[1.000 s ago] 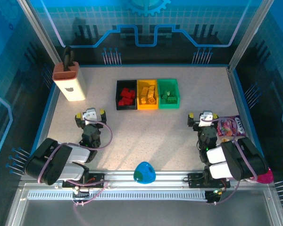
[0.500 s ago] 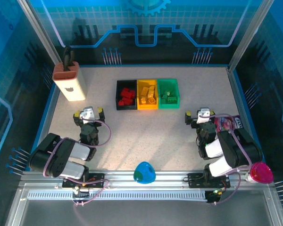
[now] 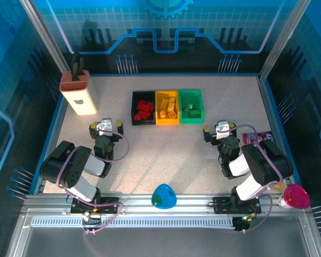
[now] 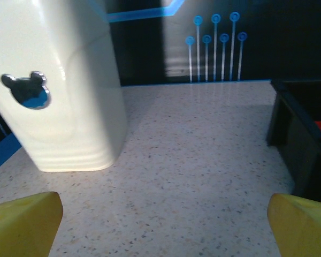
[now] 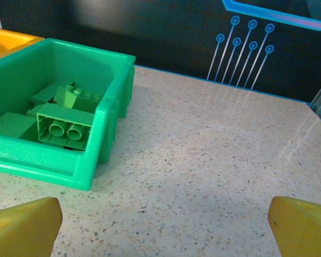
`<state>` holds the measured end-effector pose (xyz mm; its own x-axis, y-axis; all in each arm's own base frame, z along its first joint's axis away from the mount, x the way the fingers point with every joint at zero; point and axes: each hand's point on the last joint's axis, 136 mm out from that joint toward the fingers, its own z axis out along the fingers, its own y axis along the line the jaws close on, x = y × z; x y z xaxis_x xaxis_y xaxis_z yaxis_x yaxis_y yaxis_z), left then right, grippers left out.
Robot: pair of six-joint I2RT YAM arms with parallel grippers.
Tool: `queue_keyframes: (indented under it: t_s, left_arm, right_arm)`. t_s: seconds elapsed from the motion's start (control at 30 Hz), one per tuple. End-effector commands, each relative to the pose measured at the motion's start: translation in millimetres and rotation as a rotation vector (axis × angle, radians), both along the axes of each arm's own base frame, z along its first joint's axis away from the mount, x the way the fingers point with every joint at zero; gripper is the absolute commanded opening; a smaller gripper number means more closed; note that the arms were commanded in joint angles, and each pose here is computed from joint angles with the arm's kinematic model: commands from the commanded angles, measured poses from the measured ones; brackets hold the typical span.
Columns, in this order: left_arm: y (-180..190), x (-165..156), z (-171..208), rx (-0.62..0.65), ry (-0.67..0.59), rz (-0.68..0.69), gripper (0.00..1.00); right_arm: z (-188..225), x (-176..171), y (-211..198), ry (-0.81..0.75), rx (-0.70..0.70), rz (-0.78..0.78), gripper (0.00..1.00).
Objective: Sort the legos into containers by color
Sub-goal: Reset both arms
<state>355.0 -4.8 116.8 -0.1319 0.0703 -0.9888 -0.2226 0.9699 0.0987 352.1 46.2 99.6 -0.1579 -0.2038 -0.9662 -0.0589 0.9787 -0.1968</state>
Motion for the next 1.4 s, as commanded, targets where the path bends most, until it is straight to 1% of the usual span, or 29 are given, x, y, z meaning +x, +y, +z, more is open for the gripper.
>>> queue_keyframes:
  t_s: [0.0,0.17,0.23,0.33,0.37,0.4,0.47,0.53,0.63,0.73,0.8,0.93,0.97,1.07,1.17,1.23,1.3,1.37]
  left_arm:
    - [-8.2,6.1,11.2,0.014,-0.038,-0.039,0.99]
    - [-9.1,9.3,11.0,0.012,-0.032,-0.052,0.99]
    - [-8.0,13.0,8.4,-0.003,-0.007,-0.062,0.99]
    - [-1.0,25.9,0.2,-0.079,0.077,-0.092,0.99]
    - [5.1,31.3,-14.4,-0.144,0.146,-0.101,0.99]
    - [14.9,43.5,-16.3,-0.152,0.141,-0.074,0.99]
    - [19.4,39.8,-22.8,-0.204,0.2,-0.064,0.99]
    - [19.2,41.2,-19.1,-0.187,0.159,-0.072,0.99]
    - [18.1,41.0,-19.7,-0.185,0.166,-0.074,0.99]
    - [15.6,37.4,-19.1,-0.174,0.152,-0.08,0.99]
    - [16.6,30.5,-15.0,-0.166,0.107,-0.074,0.99]
    - [18.7,21.9,-9.8,-0.161,0.052,-0.061,0.99]
    - [18.9,22.7,-9.7,-0.159,0.053,-0.056,0.99]
    - [16.1,23.6,-10.7,-0.148,0.063,-0.058,0.99]
    - [6.0,23.6,-8.8,-0.118,0.054,-0.097,0.99]
    - [1.6,26.8,-10.8,-0.104,0.076,-0.11,0.99]
    - [-1.3,32.1,-13.4,-0.103,0.109,-0.12,0.99]
    - [3.6,36.3,-16.4,-0.12,0.137,-0.101,0.99]
  right_arm:
    - [15.4,5.8,1.0,-0.061,-0.025,-0.01,1.0]
    - [17.2,12.1,-0.9,-0.064,-0.021,-0.015,1.0]
    - [16.7,19.9,-8.3,-0.034,-0.006,-0.049,1.0]
    - [2.7,45.0,-30.8,0.129,0.061,-0.128,1.0]
    - [-0.9,44.4,-37.0,0.159,0.125,-0.107,1.0]
    - [-0.8,43.1,-37.6,0.152,0.14,-0.1,1.0]
    - [-0.1,43.5,-36.2,0.148,0.113,-0.115,1.0]
    - [1.1,43.5,-39.4,0.136,0.113,-0.133,1.0]
    - [1.8,42.6,-39.2,0.13,0.11,-0.137,1.0]
    - [6.6,36.0,-36.1,0.08,0.084,-0.148,1.0]
    - [7.7,32.3,-39.0,0.063,0.097,-0.155,1.0]
    - [4.5,32.6,-48.1,0.084,0.151,-0.162,1.0]
    - [3.2,35.3,-46.6,0.099,0.148,-0.15,1.0]
    - [-1.7,47.0,-11.9,0.182,0.104,0.045,1.0]
    - [-0.5,43.3,-4.7,0.166,0.095,0.085,1.0]
    - [0.5,41.0,-3.3,0.151,0.09,0.093,1.0]
    - [0.0,41.3,-4.7,0.154,0.091,0.083,1.0]
    - [-2.4,46.8,-14.4,0.181,0.105,0.023,1.0]
